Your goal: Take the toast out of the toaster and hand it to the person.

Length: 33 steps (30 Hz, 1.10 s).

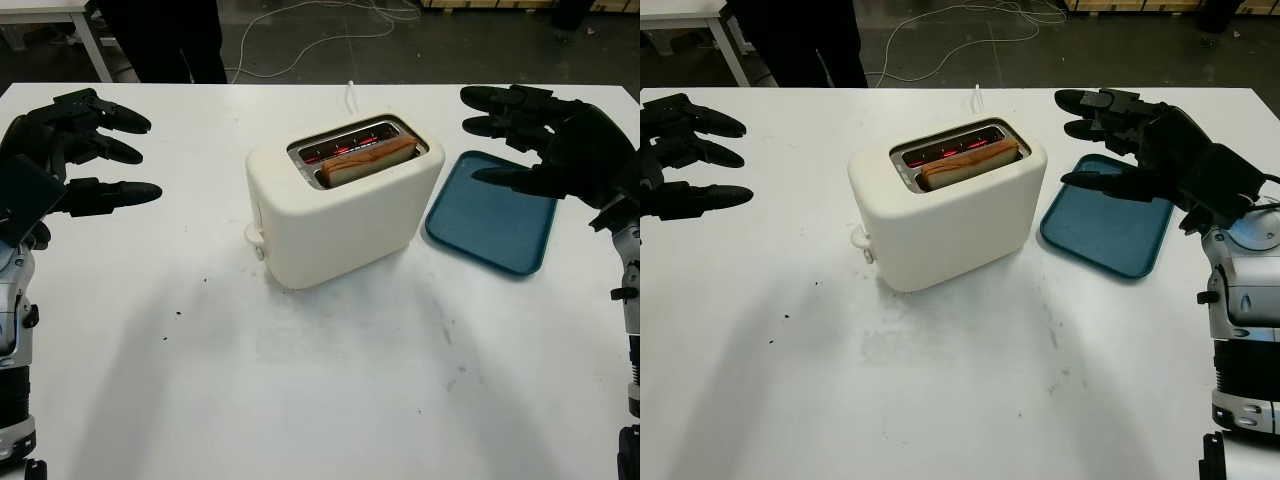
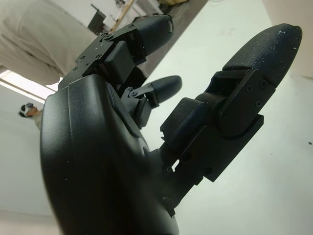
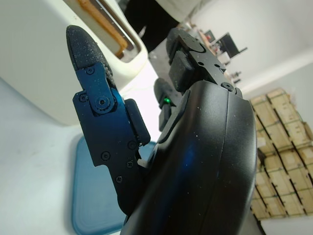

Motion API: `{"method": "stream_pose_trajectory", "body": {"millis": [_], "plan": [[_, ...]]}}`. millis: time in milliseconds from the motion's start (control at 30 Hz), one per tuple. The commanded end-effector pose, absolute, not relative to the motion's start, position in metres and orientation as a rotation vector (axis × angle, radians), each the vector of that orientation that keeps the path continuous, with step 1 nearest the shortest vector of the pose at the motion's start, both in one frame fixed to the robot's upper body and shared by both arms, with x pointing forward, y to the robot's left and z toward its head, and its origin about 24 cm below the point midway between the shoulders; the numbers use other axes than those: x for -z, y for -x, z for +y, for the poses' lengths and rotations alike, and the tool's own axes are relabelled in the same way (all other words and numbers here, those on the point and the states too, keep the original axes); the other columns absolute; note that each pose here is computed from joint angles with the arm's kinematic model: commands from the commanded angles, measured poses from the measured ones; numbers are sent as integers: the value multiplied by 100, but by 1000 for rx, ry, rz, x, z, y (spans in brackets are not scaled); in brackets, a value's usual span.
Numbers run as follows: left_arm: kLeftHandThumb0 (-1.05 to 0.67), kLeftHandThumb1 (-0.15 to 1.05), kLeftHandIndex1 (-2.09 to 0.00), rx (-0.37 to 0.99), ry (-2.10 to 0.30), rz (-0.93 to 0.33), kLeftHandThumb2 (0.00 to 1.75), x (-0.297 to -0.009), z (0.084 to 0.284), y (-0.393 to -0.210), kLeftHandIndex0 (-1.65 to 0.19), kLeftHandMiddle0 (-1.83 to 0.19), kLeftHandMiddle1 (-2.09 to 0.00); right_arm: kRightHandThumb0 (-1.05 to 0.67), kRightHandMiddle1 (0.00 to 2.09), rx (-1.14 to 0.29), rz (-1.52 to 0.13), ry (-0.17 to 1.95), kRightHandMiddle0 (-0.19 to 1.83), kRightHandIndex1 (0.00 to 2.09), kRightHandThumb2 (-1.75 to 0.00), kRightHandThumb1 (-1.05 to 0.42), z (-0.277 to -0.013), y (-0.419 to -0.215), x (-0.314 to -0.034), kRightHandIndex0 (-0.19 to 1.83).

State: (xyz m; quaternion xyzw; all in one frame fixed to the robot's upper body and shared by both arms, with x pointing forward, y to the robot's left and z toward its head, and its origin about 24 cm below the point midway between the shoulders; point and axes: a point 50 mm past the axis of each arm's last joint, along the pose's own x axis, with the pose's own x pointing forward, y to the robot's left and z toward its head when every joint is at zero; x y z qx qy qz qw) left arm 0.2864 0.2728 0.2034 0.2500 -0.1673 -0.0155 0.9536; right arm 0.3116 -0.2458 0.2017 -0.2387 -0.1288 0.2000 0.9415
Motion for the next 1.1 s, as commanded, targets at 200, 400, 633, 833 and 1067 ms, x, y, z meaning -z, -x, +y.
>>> {"method": "stream_pose_trajectory", "body": {"millis": [200, 400, 633, 833, 1067], "plan": [[-105, 54, -88, 34, -514, -345, 0, -203, 271, -285, -59, -58, -102, -67, 0, -411, -274, 496, 43, 60, 0, -81, -246, -312, -203, 13], [-105, 54, -88, 33, -510, -345, 0, -203, 271, -285, -59, -58, -102, -65, 0, -409, -277, 491, 43, 60, 0, -80, -246, -312, -203, 13], [-105, 54, -88, 32, -512, -346, 0, -203, 271, -285, -60, -59, -102, -67, 0, -408, -271, 479, 42, 61, 0, -80, -246, -311, -203, 11], [-105, 53, -87, 31, -504, -344, 0, -203, 271, -285, -60, -59, -101, -66, 0, -404, -274, 485, 42, 61, 0, -80, -246, -311, -203, 12], [-105, 53, -87, 32, -505, -343, 0, -202, 272, -284, -60, -58, -101, -67, 0, -410, -275, 485, 43, 61, 0, -81, -246, -311, -202, 12]]}}
